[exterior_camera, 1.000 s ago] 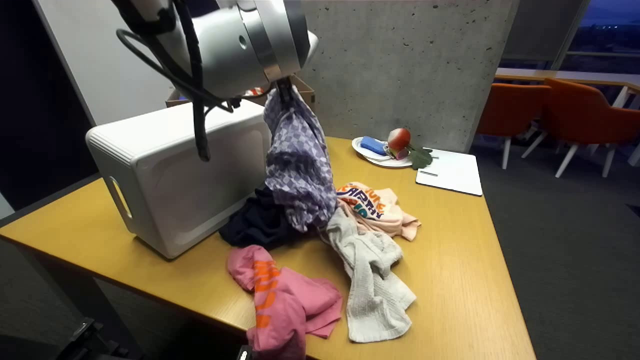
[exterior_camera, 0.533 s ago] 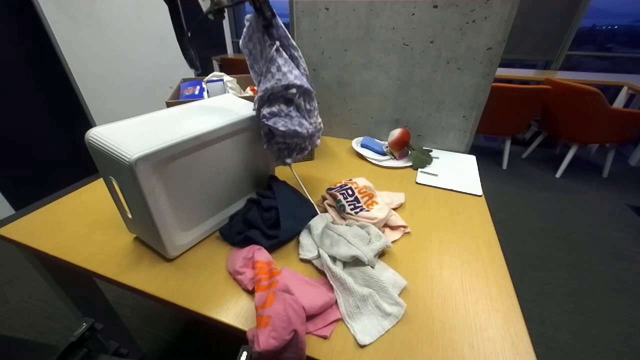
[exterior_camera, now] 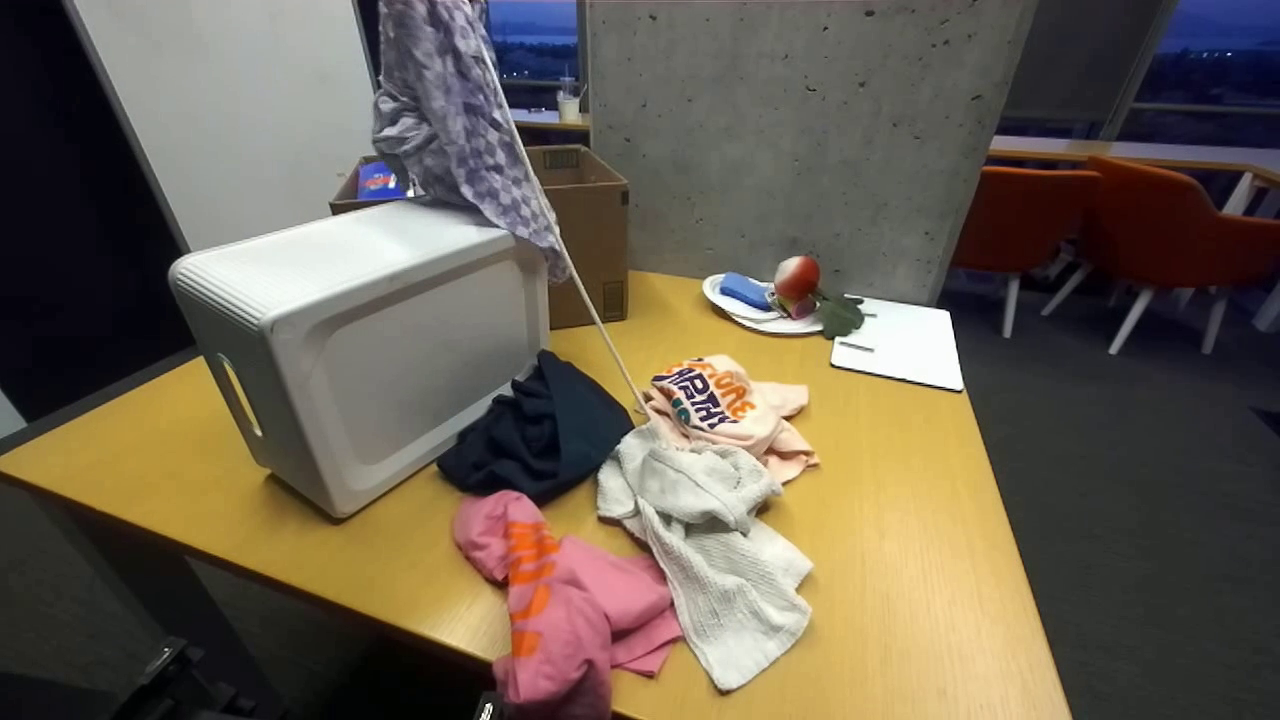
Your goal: Put the purple cloth on the basket
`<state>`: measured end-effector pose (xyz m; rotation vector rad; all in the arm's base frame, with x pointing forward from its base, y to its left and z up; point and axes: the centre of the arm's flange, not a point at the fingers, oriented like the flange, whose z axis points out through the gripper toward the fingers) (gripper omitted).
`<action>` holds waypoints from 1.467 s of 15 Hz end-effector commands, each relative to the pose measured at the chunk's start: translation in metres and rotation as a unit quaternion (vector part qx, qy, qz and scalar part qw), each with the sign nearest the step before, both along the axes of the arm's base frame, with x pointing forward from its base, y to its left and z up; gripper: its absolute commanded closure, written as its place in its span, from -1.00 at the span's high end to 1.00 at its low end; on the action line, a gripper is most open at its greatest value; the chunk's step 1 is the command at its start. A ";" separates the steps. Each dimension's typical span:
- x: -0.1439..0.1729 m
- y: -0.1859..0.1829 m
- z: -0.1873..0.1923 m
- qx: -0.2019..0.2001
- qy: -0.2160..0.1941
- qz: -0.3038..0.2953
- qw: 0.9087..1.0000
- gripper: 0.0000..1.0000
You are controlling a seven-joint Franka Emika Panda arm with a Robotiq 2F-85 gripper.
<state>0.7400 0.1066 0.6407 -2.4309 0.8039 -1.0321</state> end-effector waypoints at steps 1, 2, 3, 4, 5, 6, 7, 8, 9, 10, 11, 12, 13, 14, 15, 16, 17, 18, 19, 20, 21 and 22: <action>0.028 0.048 0.030 -0.024 0.028 0.041 0.998 -0.97; 0.026 0.056 0.022 -0.028 0.040 0.055 0.997 -0.97; 0.021 0.065 0.018 -0.035 0.057 0.064 0.996 -0.97; 0.018 0.071 0.005 -0.045 0.074 0.070 0.994 -0.97; 0.012 0.077 -0.007 -0.043 0.097 0.076 0.991 -0.97; 0.011 0.081 -0.021 -0.047 0.120 0.081 0.988 -0.97; 0.008 0.086 -0.033 -0.051 0.144 0.083 0.985 -0.97; 0.008 0.088 -0.047 -0.055 0.164 0.086 0.981 -0.97; 0.008 0.089 -0.061 -0.059 0.181 0.087 0.978 -0.97; 0.007 0.089 -0.072 -0.066 0.199 0.085 0.974 -0.97; 0.006 0.090 -0.083 -0.068 0.215 0.085 0.970 -0.97; 0.004 0.090 -0.095 -0.071 0.235 0.085 0.966 -0.97; 0.002 0.091 -0.102 -0.076 0.253 0.084 0.961 -0.97; 0.001 0.089 -0.114 -0.081 0.273 0.082 0.955 -0.97; -0.001 0.089 -0.122 -0.089 0.292 0.081 0.949 -0.97; -0.002 0.087 -0.131 -0.095 0.308 0.079 0.943 -0.97; -0.003 0.086 -0.141 -0.098 0.324 0.080 0.938 -0.97; -0.003 0.085 -0.150 -0.099 0.338 0.081 0.932 -0.97; -0.003 0.085 -0.157 -0.103 0.346 0.080 0.929 -0.69; -0.004 0.085 -0.160 -0.108 0.354 0.076 0.926 -0.38; -0.004 0.082 -0.163 -0.113 0.358 0.073 0.924 -0.26; -0.002 0.078 -0.161 -0.127 0.363 0.066 0.921 -0.10</action>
